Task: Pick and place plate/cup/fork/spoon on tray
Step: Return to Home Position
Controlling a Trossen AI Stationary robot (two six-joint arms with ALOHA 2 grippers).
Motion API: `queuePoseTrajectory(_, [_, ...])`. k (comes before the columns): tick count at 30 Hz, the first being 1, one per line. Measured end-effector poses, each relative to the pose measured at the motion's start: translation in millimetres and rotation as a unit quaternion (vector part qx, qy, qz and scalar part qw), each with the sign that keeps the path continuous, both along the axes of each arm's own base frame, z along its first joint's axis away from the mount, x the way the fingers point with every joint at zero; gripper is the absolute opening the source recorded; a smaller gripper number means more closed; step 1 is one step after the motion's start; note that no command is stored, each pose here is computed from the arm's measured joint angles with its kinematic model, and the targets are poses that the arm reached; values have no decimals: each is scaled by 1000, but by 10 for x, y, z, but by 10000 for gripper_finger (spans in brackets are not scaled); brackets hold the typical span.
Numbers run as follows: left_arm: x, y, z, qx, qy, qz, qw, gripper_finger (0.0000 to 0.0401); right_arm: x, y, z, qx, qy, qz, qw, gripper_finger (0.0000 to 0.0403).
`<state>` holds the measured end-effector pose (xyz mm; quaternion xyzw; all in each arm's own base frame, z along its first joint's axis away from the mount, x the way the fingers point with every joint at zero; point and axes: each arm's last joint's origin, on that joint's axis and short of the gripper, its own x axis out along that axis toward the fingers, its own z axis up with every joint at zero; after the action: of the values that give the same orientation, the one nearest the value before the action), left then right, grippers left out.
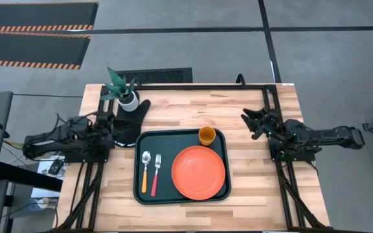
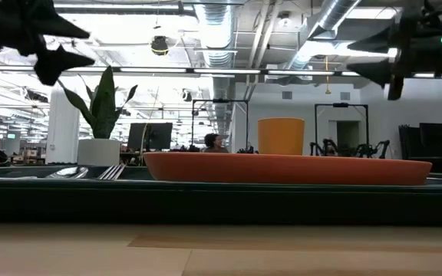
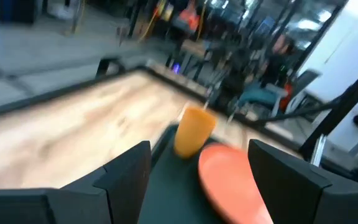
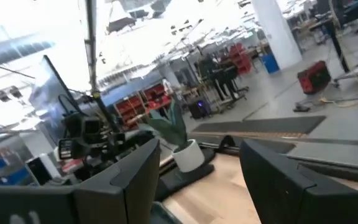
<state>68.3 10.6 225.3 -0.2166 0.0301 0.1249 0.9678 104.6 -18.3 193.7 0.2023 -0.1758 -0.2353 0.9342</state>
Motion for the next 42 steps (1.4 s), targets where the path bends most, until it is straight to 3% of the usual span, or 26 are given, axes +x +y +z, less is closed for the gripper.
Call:
queuePoseTrajectory(9, [228,-11,-519,12,-3,-59,998,256,32,57,-60,-12,38,25,999,244])
queuePoseTrajectory(12, [286,-23,-526,36,-62,-83,994,256,37,70,-78,-6,44,31,998,244])
queuePoseTrajectory(19, [292,4,-550,55,-67,-36,996,256,41,79,-96,0,49,40,998,244])
queuePoseTrajectory(26, [288,21,-546,59,-68,-5,996,256,60,90,-259,31,119,64,990,244])
queuePoseTrajectory(32, [285,31,-545,24,-77,13,997,256,13,107,-46,-17,30,86,996,244])
queuePoseTrajectory(38, [289,28,-552,19,-76,8,997,256,-59,102,-90,-46,60,70,995,244])
queuePoseTrajectory(42, [292,13,-551,79,-63,-21,995,256,-82,116,-126,-82,85,90,989,244])
